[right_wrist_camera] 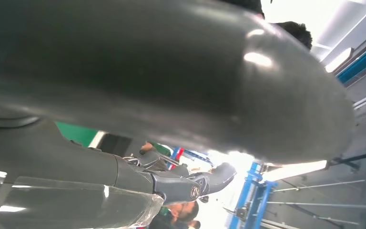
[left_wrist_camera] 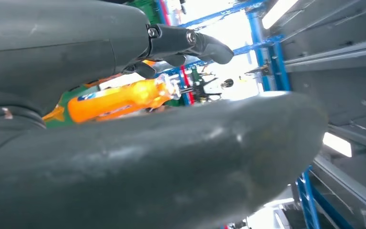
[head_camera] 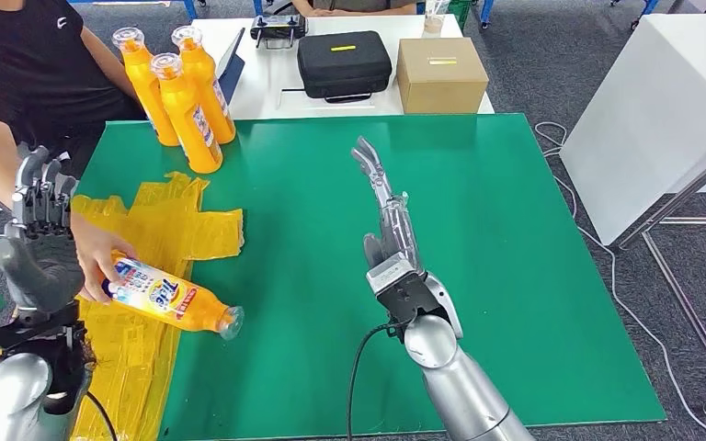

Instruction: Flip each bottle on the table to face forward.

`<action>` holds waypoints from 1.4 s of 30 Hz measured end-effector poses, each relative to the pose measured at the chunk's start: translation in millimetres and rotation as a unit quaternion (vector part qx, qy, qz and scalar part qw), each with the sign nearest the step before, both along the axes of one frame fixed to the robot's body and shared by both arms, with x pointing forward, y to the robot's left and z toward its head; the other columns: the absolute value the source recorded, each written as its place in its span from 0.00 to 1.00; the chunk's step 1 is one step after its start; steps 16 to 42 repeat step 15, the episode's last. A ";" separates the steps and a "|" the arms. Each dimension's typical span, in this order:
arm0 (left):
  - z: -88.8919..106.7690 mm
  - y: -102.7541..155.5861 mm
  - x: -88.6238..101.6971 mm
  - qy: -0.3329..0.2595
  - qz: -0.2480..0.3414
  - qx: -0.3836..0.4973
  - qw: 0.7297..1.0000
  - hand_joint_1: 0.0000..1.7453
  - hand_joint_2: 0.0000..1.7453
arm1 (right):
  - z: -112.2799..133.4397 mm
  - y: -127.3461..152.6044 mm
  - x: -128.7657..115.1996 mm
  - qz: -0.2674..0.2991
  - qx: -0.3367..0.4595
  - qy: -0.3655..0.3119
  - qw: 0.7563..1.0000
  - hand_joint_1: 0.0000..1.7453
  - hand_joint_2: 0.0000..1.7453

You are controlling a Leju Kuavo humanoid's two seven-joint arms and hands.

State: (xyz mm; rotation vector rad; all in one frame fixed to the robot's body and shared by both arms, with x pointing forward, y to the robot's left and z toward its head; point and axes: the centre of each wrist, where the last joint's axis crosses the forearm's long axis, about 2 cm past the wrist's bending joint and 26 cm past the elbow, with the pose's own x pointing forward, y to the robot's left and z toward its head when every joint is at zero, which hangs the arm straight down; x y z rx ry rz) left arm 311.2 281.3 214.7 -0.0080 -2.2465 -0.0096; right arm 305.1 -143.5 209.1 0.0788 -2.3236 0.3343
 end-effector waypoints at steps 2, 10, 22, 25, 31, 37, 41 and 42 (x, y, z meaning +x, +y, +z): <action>-1.3 -10.5 9.2 0.015 -0.013 -0.005 1.000 0.00 0.00 | 0.8 2.0 0.5 -0.002 0.000 0.005 1.000 0.00 0.00; -11.0 -52.4 28.8 0.049 -0.081 -0.015 0.995 0.00 0.00 | -1.7 -1.2 0.5 -0.028 -0.010 0.007 1.000 0.00 0.00; -13.0 -75.1 29.0 0.051 -0.119 0.000 0.992 0.00 0.00 | -8.0 -6.9 -1.8 -0.045 -0.017 0.011 0.999 0.00 0.00; -13.0 -75.1 29.0 0.051 -0.119 0.000 0.992 0.00 0.00 | -8.0 -6.9 -1.8 -0.045 -0.017 0.011 0.999 0.00 0.00; -13.0 -75.1 29.0 0.051 -0.119 0.000 0.992 0.00 0.00 | -8.0 -6.9 -1.8 -0.045 -0.017 0.011 0.999 0.00 0.00; -13.0 -75.1 29.0 0.051 -0.119 0.000 0.992 0.00 0.00 | -8.0 -6.9 -1.8 -0.045 -0.017 0.011 0.999 0.00 0.00; -13.0 -75.1 29.0 0.051 -0.119 0.000 0.992 0.00 0.00 | -8.0 -6.9 -1.8 -0.045 -0.017 0.011 0.999 0.00 0.00; -13.0 -75.1 29.0 0.051 -0.119 0.000 0.992 0.00 0.00 | -8.0 -6.9 -1.8 -0.045 -0.017 0.011 0.999 0.00 0.00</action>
